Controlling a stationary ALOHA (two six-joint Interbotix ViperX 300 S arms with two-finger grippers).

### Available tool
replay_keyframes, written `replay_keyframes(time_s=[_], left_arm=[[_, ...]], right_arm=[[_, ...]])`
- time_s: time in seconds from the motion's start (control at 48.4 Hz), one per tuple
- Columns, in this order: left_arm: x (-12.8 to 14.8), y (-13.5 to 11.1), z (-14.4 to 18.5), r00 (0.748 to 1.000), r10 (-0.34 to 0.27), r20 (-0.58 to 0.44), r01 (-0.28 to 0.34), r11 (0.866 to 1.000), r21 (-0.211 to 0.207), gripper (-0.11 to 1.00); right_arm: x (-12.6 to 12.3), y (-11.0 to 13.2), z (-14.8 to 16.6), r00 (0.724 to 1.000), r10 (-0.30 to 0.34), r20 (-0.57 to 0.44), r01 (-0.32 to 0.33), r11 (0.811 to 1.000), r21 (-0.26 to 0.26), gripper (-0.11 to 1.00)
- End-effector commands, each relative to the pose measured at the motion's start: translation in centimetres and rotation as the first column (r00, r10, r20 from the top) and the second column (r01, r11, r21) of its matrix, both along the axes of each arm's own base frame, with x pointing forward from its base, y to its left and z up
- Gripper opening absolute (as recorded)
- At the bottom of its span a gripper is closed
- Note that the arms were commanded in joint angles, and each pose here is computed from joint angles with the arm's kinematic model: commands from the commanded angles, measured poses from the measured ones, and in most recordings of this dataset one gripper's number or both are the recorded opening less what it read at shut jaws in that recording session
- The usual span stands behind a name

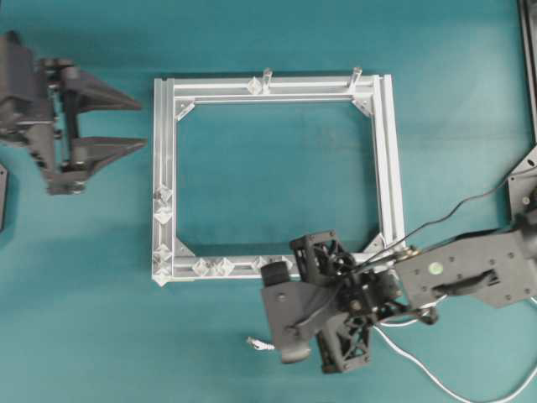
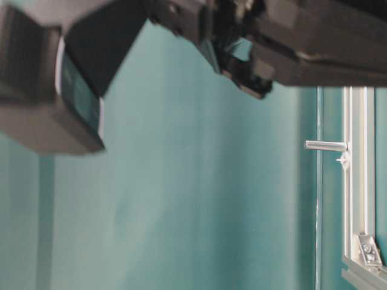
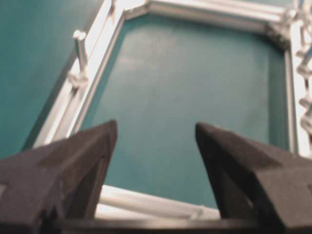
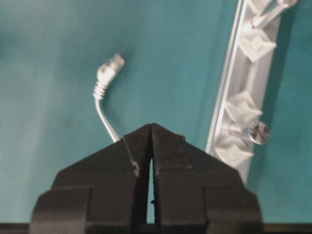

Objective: Move the cable alternately left and right between 8 closely spaced pins so it hooks onto each one.
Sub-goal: 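Move left gripper off to the left and swing right gripper toward the white cable plug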

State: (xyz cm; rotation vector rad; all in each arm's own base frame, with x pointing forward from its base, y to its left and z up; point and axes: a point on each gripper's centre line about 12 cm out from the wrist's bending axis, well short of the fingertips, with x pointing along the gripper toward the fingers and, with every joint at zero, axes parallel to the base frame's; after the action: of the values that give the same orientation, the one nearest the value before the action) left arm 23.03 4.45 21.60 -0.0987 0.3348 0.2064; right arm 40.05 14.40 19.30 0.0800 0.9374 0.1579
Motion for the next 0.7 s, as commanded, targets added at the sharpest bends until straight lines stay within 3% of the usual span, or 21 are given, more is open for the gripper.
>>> replay_keyframes(time_s=[0.0,0.062,0.124,0.372,0.682], left_arm=[[-1.1,-0.3,0.8,0.999,-0.005,0.032,0.005,1.000,0.005,0.72],[-2.4,-0.6,0.8,0.999,-0.009,0.040,0.009,1.000,0.006,0.72],[-3.5,-0.9,0.7,0.999,-0.013,0.043,0.012,1.000,0.005,0.72],[-7.0,-2.0,0.7,0.998,-0.047,0.040,0.047,0.999,-0.002,0.72],[-8.8,-2.4,-0.4,0.998,-0.052,0.023,0.052,0.999,-0.008,0.72]], right_arm=[[0.9,0.8,1.4,1.000,-0.009,0.026,0.008,1.000,0.024,0.00],[1.4,1.0,1.0,1.000,-0.023,0.015,0.023,0.999,0.033,0.01],[1.9,1.2,0.7,0.999,-0.039,0.007,0.039,0.998,0.043,0.09],[3.4,1.9,-0.3,0.992,-0.116,-0.045,0.119,0.989,0.082,0.74],[3.9,3.4,-0.8,0.981,-0.175,-0.086,0.185,0.974,0.129,0.75]])
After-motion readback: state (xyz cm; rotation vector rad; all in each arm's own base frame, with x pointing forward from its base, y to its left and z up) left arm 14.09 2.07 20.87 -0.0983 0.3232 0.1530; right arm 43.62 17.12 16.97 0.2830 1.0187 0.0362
